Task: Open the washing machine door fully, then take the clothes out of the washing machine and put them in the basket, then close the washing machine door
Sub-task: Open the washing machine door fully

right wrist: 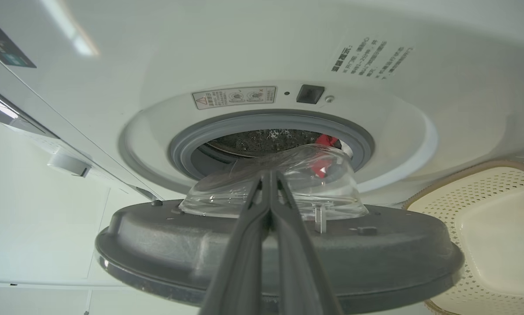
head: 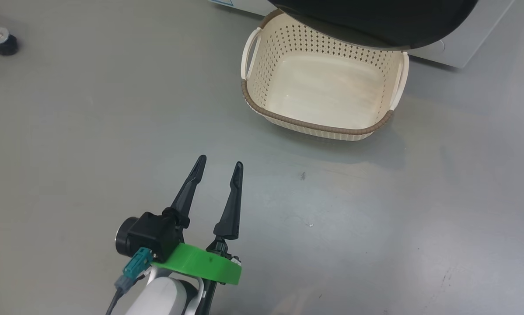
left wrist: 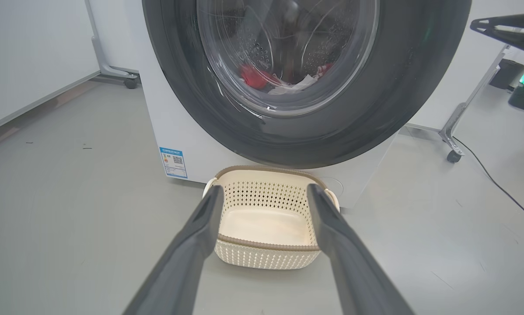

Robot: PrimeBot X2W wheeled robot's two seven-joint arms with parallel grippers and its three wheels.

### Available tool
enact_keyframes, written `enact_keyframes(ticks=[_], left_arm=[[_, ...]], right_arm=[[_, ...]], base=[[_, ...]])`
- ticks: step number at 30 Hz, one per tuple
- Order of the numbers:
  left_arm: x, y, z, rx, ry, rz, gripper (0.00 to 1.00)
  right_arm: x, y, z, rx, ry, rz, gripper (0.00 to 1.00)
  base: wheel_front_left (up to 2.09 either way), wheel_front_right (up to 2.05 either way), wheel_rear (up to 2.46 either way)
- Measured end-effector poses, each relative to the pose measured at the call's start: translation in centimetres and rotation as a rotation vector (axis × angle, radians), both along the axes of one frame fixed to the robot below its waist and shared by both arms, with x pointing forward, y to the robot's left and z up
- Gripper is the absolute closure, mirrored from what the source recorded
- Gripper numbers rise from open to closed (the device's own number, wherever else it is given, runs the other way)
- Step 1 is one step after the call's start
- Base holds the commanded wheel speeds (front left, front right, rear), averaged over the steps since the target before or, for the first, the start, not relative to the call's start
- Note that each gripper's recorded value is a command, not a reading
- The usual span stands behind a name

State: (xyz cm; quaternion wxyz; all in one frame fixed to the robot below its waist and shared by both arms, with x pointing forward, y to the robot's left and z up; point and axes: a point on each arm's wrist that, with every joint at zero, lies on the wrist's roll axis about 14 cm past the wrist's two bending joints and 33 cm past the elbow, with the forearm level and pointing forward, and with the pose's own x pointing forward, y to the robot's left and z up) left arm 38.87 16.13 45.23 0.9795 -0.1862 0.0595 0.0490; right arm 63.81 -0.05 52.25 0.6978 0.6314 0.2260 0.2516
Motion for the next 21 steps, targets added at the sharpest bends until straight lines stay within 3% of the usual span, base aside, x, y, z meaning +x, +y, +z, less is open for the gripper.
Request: enact_keyframes(ticks=[21], left_arm=[[-0.3, 0.7, 0.0, 0.008, 0.008, 0.030, 0.00]], right_arm=[[-1.4, 4.9, -2.8, -0.009, 0.111, 0.217, 1.00]], base=[[0.00, 0.00, 0.00]])
